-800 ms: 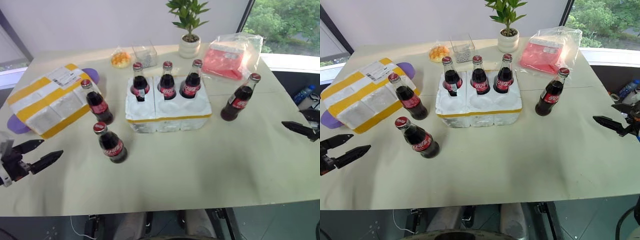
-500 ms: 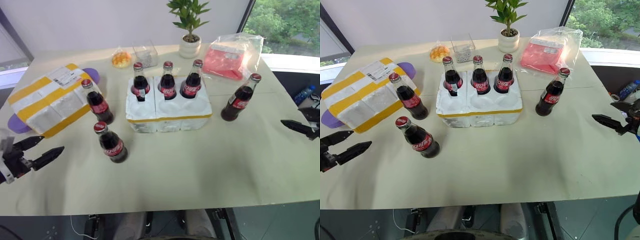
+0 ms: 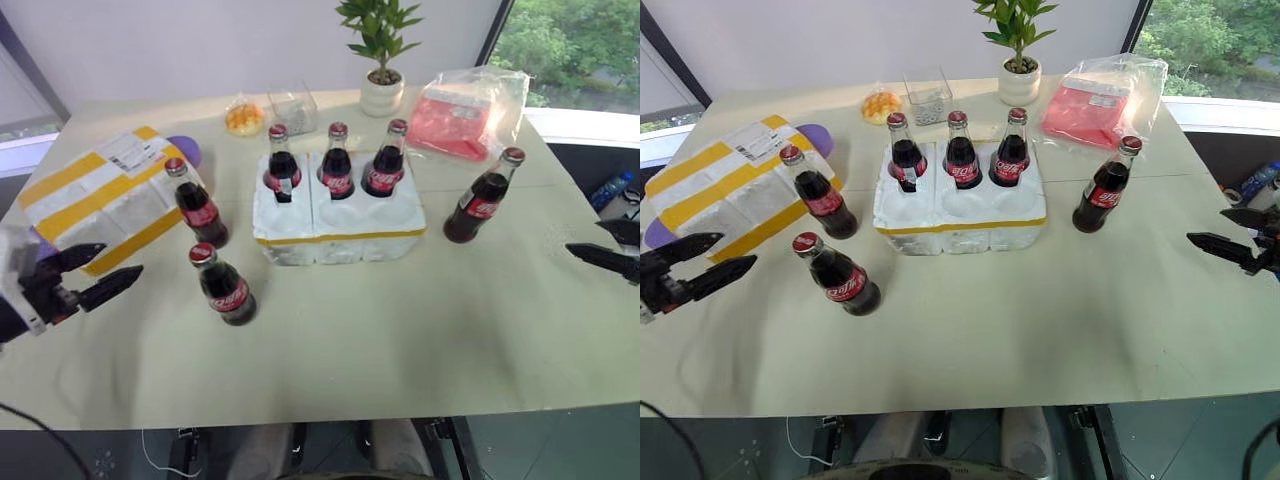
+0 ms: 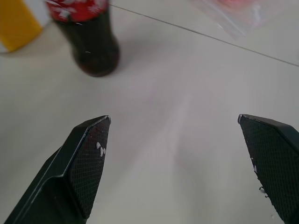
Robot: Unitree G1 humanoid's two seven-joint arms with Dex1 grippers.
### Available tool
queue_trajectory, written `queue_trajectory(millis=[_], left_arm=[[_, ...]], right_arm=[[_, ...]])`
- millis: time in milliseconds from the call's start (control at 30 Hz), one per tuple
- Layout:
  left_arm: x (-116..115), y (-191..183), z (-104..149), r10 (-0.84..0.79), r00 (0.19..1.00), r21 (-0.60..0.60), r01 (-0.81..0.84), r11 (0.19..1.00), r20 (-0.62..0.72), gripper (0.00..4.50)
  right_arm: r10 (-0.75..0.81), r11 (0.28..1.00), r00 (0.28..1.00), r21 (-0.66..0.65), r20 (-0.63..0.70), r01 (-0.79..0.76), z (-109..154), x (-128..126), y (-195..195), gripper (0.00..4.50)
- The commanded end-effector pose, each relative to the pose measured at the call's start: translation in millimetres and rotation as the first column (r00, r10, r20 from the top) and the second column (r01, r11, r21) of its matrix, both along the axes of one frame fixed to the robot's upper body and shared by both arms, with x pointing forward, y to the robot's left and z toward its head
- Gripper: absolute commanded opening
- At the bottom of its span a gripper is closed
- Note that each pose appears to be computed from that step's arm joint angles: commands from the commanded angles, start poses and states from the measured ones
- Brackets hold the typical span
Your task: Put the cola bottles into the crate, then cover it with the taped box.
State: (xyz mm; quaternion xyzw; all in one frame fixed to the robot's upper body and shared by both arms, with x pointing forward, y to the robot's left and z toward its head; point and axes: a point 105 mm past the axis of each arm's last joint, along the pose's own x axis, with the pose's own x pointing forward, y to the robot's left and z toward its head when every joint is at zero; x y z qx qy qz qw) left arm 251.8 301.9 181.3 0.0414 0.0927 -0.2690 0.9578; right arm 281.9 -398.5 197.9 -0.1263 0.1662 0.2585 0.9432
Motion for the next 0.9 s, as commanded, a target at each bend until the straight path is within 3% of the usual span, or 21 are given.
queue_trajectory(millis=[33,233,433,600,900], left_arm=[[14.9,-3.8,2.9,-0.028,1.0,0.016,0.028,0.999,0.009,4.46],[51.9,-23.0,-6.3,-0.099,0.995,0.013,0.099,0.995,0.008,4.46],[84.8,-39.4,-12.0,-0.135,0.991,0.022,0.134,0.991,0.023,4.46],[104.0,-48.7,-11.7,-0.151,0.988,0.016,0.151,0.988,0.041,4.46],[123.7,-67.1,-15.6,-0.178,0.983,-0.021,0.179,0.984,0.054,4.46]], right_arm=[[0.134,0.991,0.989,0.0,0.059,-0.134,44.3,-12.2,23.6,4.5],[0.334,0.942,0.941,0.026,0.06,-0.335,78.4,-42.3,83.3,4.5],[0.399,0.915,0.912,0.024,0.09,-0.403,92.7,-64.8,120.1,4.5],[0.441,0.895,0.893,0.027,0.091,-0.445,95.6,-79.8,143.1,4.5],[0.418,0.905,0.905,0.048,0.084,-0.422,80.0,-80.3,153.4,4.5]])
